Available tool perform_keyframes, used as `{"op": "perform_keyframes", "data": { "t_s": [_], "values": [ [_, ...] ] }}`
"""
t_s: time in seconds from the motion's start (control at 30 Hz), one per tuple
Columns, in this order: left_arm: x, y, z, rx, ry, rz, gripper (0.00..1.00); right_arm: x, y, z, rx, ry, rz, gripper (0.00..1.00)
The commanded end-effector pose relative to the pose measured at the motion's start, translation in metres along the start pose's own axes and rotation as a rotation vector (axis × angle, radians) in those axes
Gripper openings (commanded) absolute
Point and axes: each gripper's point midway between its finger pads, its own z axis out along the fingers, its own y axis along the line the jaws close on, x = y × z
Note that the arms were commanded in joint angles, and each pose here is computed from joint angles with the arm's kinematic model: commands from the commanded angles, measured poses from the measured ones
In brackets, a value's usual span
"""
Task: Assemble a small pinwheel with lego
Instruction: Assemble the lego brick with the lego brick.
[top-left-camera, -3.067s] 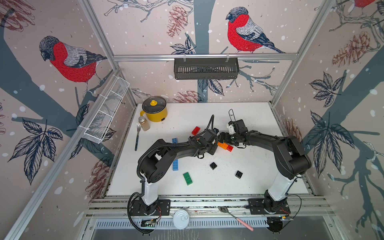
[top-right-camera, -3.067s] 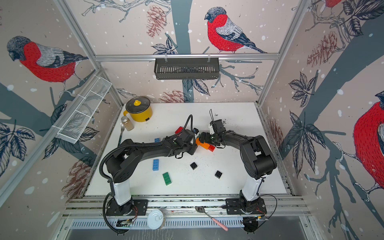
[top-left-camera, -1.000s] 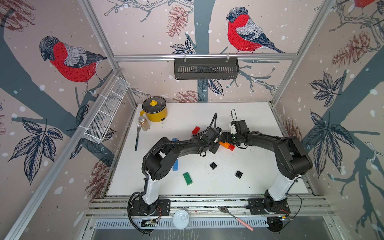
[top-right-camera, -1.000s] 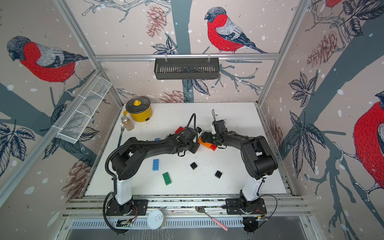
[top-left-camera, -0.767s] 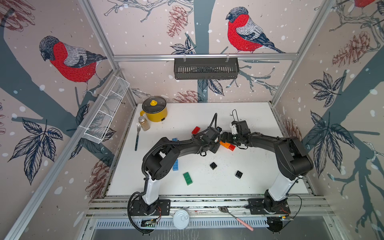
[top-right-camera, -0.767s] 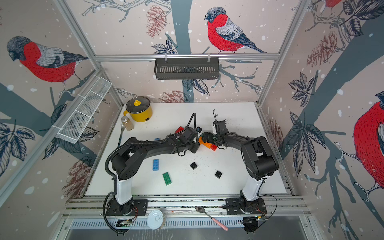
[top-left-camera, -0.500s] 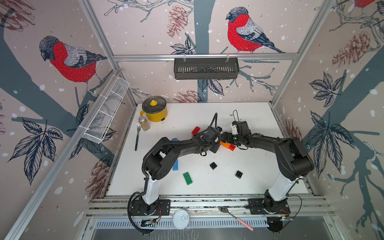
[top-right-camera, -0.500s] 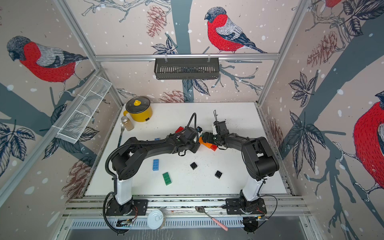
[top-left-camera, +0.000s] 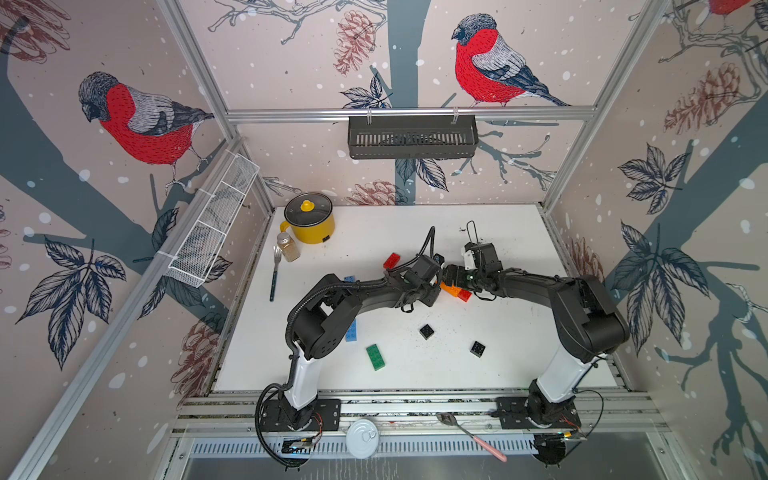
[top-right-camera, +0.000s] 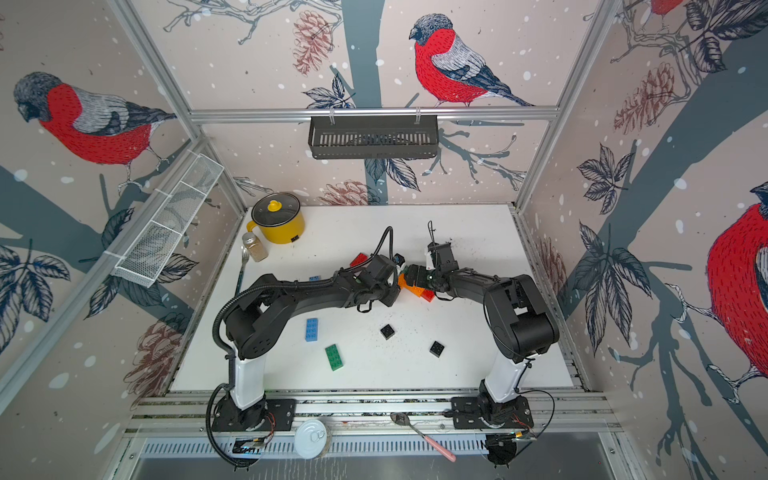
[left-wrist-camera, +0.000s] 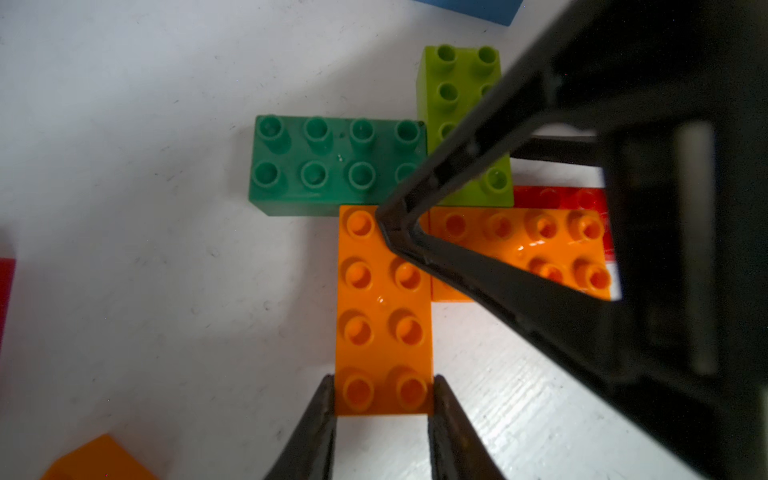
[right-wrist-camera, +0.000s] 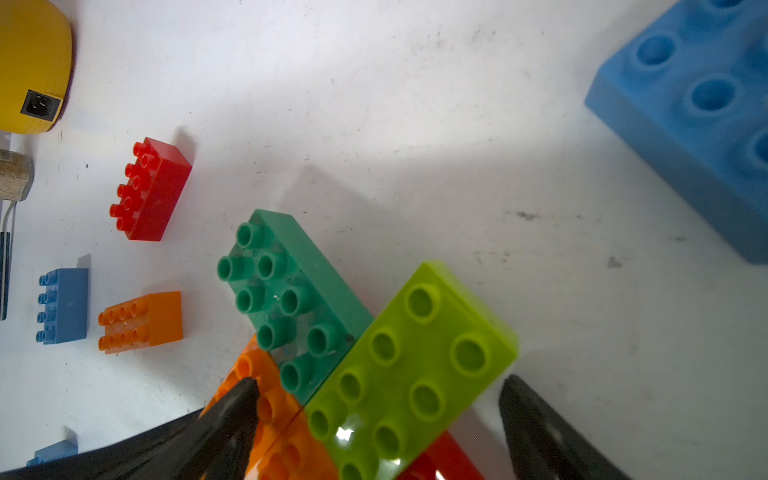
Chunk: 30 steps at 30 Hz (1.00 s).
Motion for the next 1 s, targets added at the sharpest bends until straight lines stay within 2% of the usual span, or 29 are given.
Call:
{"op": "perform_keyframes", "data": {
  "t_s": [0.0, 0.5, 0.67, 0.77, 0.97],
  "values": [
    [0.005, 0.010, -0.001, -0.056, 0.020, 0.003, 0.20, 0.052, -0.046, -0.006, 0.210, 0.181, 0.098, 0.91],
    [-0.011, 0.003, -0.029, -0.002, -0.076, -0.020, 0.67, 0.021, -0.014, -0.016, 0.106, 0.148, 0.083, 0.93],
    [-0.018, 0.004, -0.053, 0.044, -0.150, -0.084, 0.82, 0.007, 0.004, -0.025, 0.049, 0.127, 0.067, 0.97],
    [-0.025, 0.004, -0.076, 0.067, -0.220, -0.124, 0.98, -0.006, 0.011, -0.036, 0.035, 0.096, 0.058, 1.00],
    [-0.029, -0.001, -0.112, 0.125, -0.291, -0.159, 0.98, -0.024, 0.022, -0.064, 0.006, 0.036, 0.059, 0.99]
  ]
}}
